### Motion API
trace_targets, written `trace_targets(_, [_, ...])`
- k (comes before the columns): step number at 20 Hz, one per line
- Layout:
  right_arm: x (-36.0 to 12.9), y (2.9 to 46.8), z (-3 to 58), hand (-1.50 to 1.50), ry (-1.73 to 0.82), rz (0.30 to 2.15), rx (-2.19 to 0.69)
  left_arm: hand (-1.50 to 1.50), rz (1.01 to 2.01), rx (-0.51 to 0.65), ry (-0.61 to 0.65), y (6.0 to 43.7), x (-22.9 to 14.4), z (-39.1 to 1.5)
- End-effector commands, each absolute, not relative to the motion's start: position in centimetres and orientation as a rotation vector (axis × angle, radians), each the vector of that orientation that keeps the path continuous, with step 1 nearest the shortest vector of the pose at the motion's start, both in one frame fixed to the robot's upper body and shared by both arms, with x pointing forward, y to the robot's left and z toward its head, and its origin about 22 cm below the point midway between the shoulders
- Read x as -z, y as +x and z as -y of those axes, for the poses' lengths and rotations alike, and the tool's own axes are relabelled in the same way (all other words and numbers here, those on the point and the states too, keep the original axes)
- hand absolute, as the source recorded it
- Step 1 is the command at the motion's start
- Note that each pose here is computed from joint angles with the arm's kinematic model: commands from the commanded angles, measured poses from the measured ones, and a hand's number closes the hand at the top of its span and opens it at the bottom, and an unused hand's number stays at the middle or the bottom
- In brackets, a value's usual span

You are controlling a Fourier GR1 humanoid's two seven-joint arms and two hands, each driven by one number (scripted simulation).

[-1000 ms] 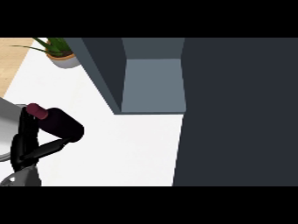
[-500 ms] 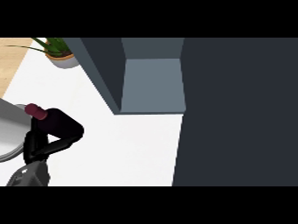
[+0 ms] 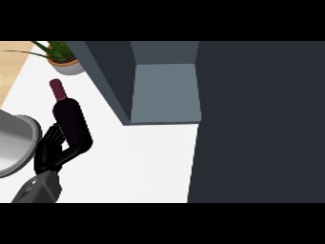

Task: Pick up the wine, place it into the cabinet and close the cabinet

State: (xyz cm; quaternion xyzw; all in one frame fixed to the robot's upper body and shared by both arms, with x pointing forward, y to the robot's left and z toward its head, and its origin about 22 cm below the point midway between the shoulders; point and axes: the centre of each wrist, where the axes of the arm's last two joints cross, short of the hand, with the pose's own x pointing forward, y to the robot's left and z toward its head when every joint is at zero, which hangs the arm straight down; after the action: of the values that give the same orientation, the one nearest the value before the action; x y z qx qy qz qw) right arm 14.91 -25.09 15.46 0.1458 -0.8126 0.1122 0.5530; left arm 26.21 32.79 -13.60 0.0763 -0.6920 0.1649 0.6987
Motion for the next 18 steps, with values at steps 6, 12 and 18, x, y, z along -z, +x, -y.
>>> trace_targets(6, [-17.3, 12.9, 24.6, -1.5, 0.338, 1.955, -0.269, 1.5, 1.563, -0.265, 0.13, 23.5, 16.3, -30.9])
trace_targets(12, [-16.3, 13.8, 24.3, -1.5, 0.336, 1.95, -0.266, 1.5, 1.641, -0.262, 0.054, 20.3, 17.7, -30.8])
trace_targets(18, [-17.2, 12.9, 25.7, -1.5, 0.336, 1.951, -0.283, 1.5, 1.715, -0.282, -0.072, 21.5, 17.0, -28.9])
